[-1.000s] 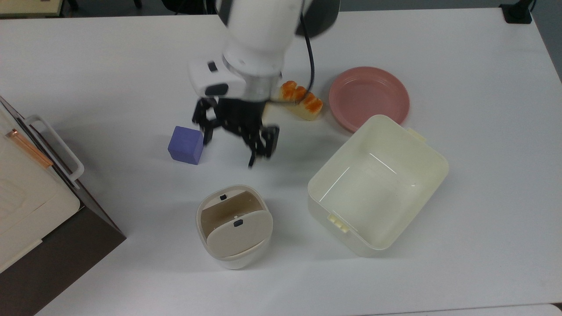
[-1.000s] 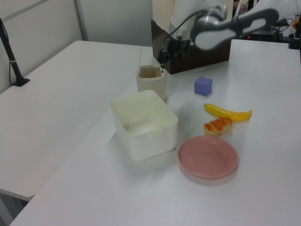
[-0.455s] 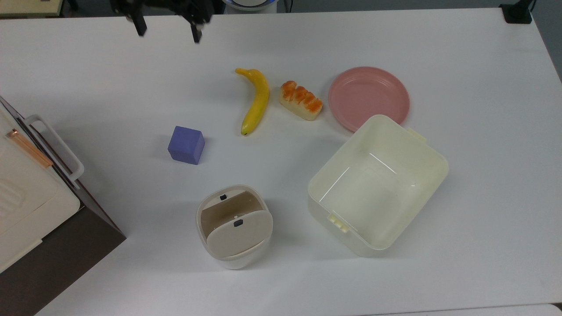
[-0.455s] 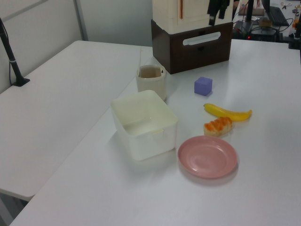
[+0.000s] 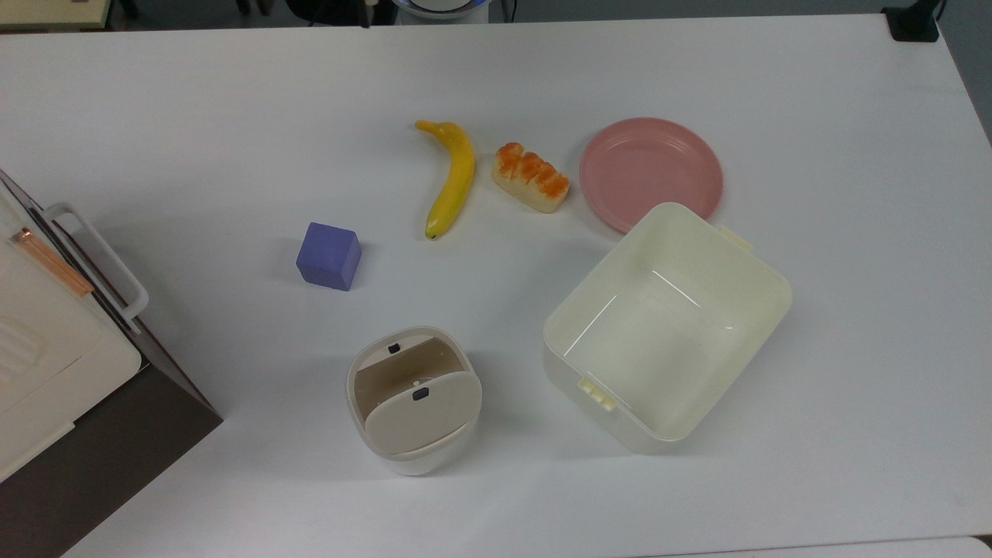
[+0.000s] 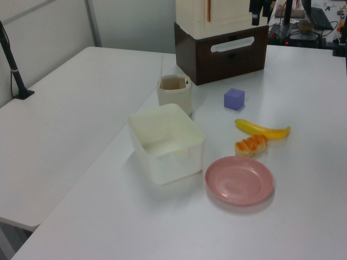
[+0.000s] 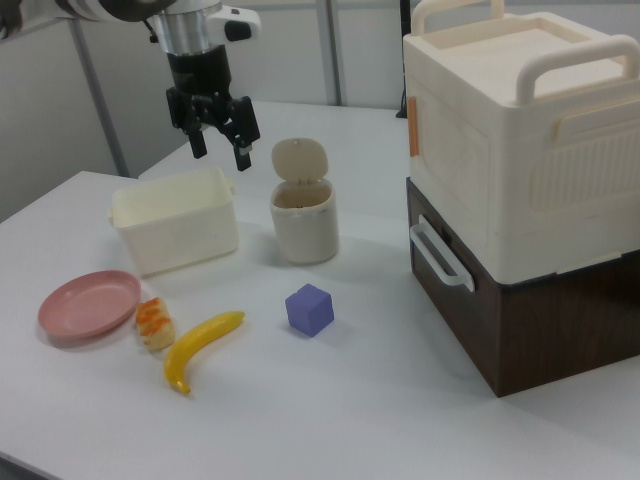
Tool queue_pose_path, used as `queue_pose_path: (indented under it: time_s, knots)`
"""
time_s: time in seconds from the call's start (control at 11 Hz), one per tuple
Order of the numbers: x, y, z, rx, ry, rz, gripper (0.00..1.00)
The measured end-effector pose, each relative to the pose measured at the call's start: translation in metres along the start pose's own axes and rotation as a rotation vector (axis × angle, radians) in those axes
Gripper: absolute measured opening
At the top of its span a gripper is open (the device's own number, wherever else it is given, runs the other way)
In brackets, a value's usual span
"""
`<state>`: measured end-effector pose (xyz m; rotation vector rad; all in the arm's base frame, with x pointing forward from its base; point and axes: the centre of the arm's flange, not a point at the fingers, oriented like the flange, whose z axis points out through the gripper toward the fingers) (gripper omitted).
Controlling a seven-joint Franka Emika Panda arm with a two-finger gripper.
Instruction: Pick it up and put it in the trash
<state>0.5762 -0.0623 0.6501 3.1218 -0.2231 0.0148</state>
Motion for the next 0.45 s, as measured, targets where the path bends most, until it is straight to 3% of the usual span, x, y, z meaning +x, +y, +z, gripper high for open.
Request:
queue_pose_path:
  time_s: [0.45]
  knots:
    - [0.0088,-0.0030,-0.0030,0.003,0.074,0.023,1.00]
